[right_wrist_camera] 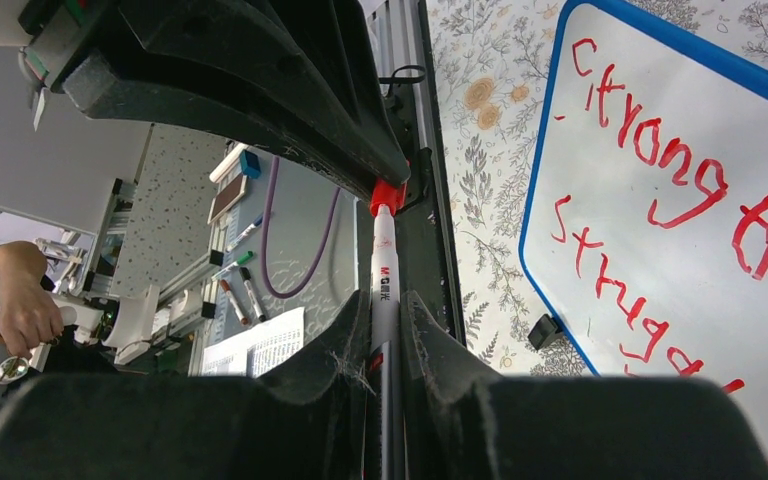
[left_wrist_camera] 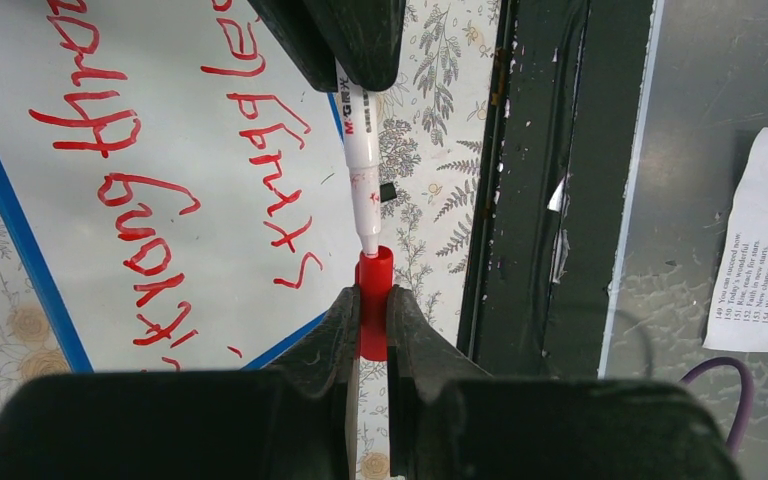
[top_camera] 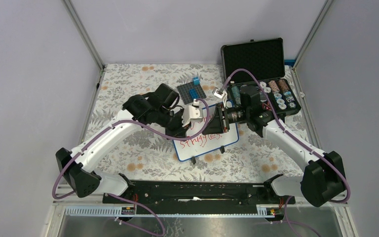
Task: Write a sentence on the whiteboard
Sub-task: Insert the whiteboard marker without the cap into the pen cap.
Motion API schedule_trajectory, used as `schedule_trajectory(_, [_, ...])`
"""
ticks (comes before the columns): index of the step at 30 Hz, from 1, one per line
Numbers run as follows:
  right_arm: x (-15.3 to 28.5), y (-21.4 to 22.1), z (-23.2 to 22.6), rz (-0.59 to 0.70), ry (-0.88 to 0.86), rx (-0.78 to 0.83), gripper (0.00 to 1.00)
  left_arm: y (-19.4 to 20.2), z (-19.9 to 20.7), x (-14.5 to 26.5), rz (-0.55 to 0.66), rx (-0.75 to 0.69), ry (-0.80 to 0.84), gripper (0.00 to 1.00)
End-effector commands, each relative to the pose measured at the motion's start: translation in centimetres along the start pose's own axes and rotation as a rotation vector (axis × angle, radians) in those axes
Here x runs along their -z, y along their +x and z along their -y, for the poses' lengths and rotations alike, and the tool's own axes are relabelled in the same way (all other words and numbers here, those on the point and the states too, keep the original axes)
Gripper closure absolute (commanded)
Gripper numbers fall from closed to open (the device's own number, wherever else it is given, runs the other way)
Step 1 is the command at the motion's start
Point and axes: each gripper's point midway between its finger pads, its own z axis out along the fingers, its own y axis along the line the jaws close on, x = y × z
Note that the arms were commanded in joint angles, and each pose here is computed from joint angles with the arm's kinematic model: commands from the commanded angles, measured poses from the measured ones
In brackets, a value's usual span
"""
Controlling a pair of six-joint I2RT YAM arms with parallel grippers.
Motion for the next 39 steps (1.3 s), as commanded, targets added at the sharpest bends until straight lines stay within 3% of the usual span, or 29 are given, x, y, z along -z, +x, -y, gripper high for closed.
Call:
schedule_trajectory(1, [-0.3,-1.2,-0.4,0.011,0.01,0.055,1.0,-2.1,-0.2,0.4,0.056,-0.02,-0.012,1.0])
schedule_trajectory(27, [-3.6,1.4,0.4,-0.018,-0.062,-0.018,1.0,-5.2,-2.4,-0.5,0.116,0.066,-0.049,1.0])
schedule_trajectory(39, [-3.5,0.2,0.5,0.011,-0.055,-0.022,1.0,-5.8,-2.1,1.9,0.115,0.012,-0.102,0.59])
